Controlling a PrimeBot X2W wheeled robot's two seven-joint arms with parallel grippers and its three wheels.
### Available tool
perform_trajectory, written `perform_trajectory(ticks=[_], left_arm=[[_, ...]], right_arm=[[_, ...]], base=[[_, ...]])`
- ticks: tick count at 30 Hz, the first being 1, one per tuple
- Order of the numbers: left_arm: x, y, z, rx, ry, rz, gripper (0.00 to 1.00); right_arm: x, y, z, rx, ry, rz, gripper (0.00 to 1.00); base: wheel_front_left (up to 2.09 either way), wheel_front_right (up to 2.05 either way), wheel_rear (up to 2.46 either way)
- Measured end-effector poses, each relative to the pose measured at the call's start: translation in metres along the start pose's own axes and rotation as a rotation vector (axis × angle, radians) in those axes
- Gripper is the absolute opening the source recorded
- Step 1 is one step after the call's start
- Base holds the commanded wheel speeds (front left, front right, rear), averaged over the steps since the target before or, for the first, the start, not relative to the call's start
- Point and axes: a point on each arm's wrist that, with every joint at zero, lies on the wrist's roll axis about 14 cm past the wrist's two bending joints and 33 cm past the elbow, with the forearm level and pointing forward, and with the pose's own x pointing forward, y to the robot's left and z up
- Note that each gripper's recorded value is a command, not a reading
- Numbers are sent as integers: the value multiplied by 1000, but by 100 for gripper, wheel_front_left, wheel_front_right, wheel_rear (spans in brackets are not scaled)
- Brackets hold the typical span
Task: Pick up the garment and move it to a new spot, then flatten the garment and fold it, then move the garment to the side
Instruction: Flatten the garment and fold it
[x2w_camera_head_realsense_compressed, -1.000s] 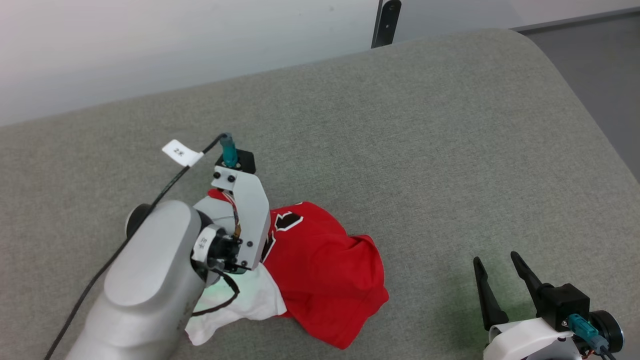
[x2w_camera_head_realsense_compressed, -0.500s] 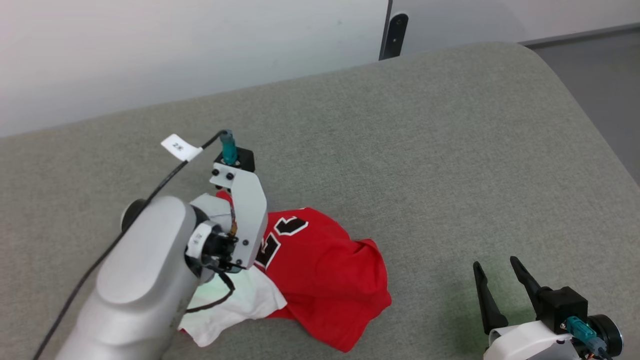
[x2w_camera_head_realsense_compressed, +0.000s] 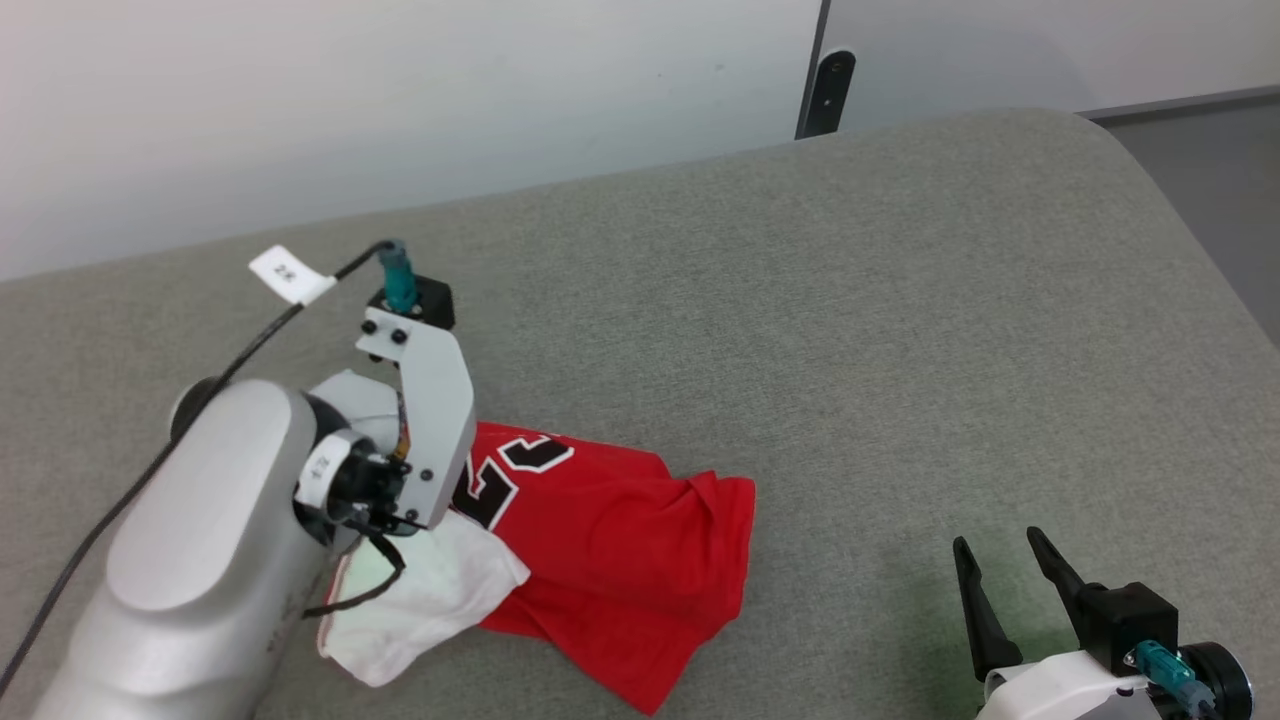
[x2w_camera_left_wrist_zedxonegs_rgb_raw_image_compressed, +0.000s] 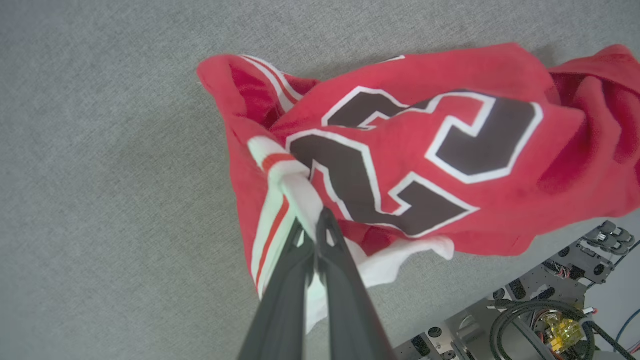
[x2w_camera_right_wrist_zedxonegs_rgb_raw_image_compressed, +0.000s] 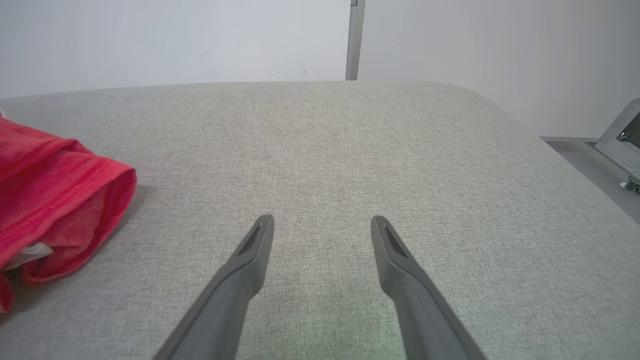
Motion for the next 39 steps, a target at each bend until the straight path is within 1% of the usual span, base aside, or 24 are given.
perform_trajectory(ticks=[8,13,16,18,19,20,21,22,23,24,25,28,32,38,39], left_arm=[[-3,1,-8,-24,-2,-14,0],[-2,10,-12,-33,-14,9,2],[4,12,-19,-46,-14,12,5],[13,12,-30,-62,8,7,2],[16,11,-33,-68,14,4,3],[19,10,-36,-73,15,1,13],[22,9,-38,-80,19,-5,20],[25,7,-41,-82,25,-14,24],[28,5,-45,-83,31,-19,36],[31,4,-48,-83,37,-21,69],[32,4,-49,-80,40,-22,84],[32,6,-50,-78,40,-20,100],[26,9,-42,-73,16,-9,100],[19,5,-45,-72,24,-13,100],[18,5,-45,-74,22,-15,95]], right_arm=[[2,5,0,-2,2,17,100],[4,7,1,-5,1,22,100],[4,8,0,-5,5,27,100],[4,9,0,-5,6,29,100],[4,9,0,-5,7,29,100],[4,9,0,-4,6,29,100],[4,9,0,-4,6,29,100],[4,9,0,-4,6,29,100],[4,9,0,-2,7,29,100],[4,9,0,-1,8,29,100],[4,10,0,-1,10,30,100],[4,10,0,-1,9,33,100],[2,12,-2,1,16,37,100],[2,16,-1,2,11,48,100],[2,16,-1,3,12,50,100]], base=[[0,0,0],[0,0,0],[0,0,0],[0,0,0],[0,0,0],[0,0,0],[0,0,0],[0,0,0],[0,0,0],[0,0,0],[0,0,0],[0,0,0],[0,0,0],[0,0,0],[0,0,0]])
